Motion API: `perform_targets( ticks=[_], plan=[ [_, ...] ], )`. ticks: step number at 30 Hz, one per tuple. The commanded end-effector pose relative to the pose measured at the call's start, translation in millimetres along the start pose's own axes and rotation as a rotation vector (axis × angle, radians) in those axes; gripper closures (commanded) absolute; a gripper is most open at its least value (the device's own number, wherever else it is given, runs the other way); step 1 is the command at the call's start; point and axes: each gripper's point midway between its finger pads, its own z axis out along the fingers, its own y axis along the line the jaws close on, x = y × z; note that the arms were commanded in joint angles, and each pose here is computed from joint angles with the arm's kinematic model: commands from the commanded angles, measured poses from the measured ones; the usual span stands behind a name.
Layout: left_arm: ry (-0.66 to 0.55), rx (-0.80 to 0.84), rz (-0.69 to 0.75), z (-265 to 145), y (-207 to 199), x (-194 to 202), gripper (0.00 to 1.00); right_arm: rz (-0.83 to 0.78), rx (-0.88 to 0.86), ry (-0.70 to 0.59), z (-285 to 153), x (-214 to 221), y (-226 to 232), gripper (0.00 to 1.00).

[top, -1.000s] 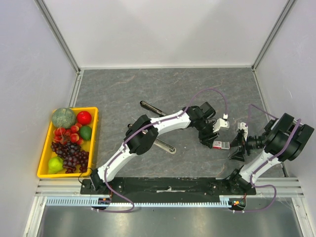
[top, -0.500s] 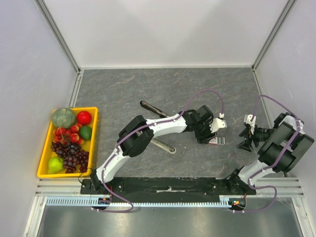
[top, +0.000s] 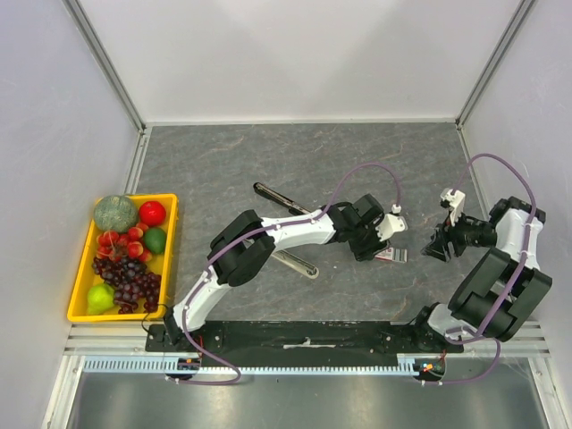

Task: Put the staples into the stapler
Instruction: Open the staple box at the center of the board.

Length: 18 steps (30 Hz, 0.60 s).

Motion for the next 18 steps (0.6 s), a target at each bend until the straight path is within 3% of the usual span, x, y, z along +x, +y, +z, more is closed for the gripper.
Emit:
perform_targets(
  ticks=[1, 8, 18],
  plan=[
    [0.097, 0.085, -0.072, -9.4, -24.4, 32.0, 0.41, 0.124, 0.060, -0.045, -0.2, -20.2, -12.9, 0.34],
    [0.007, 0.202, -0.026, -29.3, -49.7, 18.9, 0.40, 0.166, 0.014, -0.023, 11.7, -16.6, -12.5, 0.39],
    [-0.086, 0.068, 0.032, -35.1, 1.0, -20.0, 0.30, 0.134, 0.065, 0.030, 15.8, -18.1, -17.4, 0.40]
  ],
)
